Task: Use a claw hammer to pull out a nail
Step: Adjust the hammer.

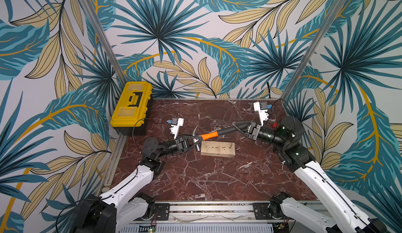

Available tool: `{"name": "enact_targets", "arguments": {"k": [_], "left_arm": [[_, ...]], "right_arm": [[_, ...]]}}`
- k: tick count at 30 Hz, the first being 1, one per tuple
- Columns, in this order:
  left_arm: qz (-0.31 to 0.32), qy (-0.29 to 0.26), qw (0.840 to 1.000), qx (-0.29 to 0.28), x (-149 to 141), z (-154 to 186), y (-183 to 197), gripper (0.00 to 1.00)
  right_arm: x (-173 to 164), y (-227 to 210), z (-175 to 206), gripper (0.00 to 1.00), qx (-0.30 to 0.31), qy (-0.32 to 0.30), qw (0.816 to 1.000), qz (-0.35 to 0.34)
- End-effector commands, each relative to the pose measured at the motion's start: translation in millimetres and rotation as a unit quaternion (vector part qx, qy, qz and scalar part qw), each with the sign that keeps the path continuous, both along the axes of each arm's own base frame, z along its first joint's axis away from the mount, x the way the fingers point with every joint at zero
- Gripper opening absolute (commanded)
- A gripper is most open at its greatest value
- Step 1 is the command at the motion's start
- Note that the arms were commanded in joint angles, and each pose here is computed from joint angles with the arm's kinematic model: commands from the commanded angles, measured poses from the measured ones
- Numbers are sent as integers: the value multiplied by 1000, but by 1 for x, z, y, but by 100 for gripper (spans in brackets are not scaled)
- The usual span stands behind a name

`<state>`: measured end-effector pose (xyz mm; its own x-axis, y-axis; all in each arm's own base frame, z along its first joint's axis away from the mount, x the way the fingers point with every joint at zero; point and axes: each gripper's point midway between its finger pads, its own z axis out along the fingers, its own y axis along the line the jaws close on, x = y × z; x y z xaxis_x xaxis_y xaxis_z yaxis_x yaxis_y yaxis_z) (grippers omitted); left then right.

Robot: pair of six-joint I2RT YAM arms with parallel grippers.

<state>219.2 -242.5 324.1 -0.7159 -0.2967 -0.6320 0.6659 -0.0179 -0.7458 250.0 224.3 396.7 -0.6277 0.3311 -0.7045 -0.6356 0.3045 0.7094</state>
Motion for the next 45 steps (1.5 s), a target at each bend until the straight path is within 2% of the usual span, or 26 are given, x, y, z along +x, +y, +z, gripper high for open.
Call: {"name": "enact_targets", "arguments": {"k": [1,5,10,14,18,22,24,26,29,32,34,38,43,45], "left_arm": [[25,-1,1000,-19,16,20,-3,0],[25,6,1000,-17,21,19,-3,0],[32,11,999,-15,28,17,2,0],[29,13,999,-12,29,17,3,0],[30,23,999,-10,33,12,3,0],[29,43,999,-6,39,4,2,1],[26,59,998,-2,44,-3,-1,21],[24,73,997,4,49,-12,-2,26],[31,93,995,12,58,-27,-1,42],[45,113,992,29,65,-44,2,49],[56,121,990,42,69,-56,5,53],[65,126,987,78,71,-72,5,54],[90,132,974,161,81,-95,5,53],[84,128,972,178,81,-98,2,52]], "right_arm": [[-44,28,-11,30,2,17,989,147],[-47,30,-19,39,-5,30,986,162],[-50,30,-29,36,-17,39,985,170],[-47,31,-35,25,-28,48,985,163],[-42,30,-32,7,-27,42,987,151],[-29,24,-33,0,-50,32,993,102],[-23,20,-31,0,-57,22,995,75],[-18,14,-25,0,-60,9,997,46],[-9,-1,-21,0,-78,-2,997,-16],[-6,-17,-13,0,-91,-20,993,-69],[-4,-32,-19,0,-119,-9,987,-110],[-6,-60,-22,0,-173,-1,969,-176],[-8,-86,-38,0,-263,36,939,-217],[-7,-95,-42,0,-290,50,927,-233]]}}
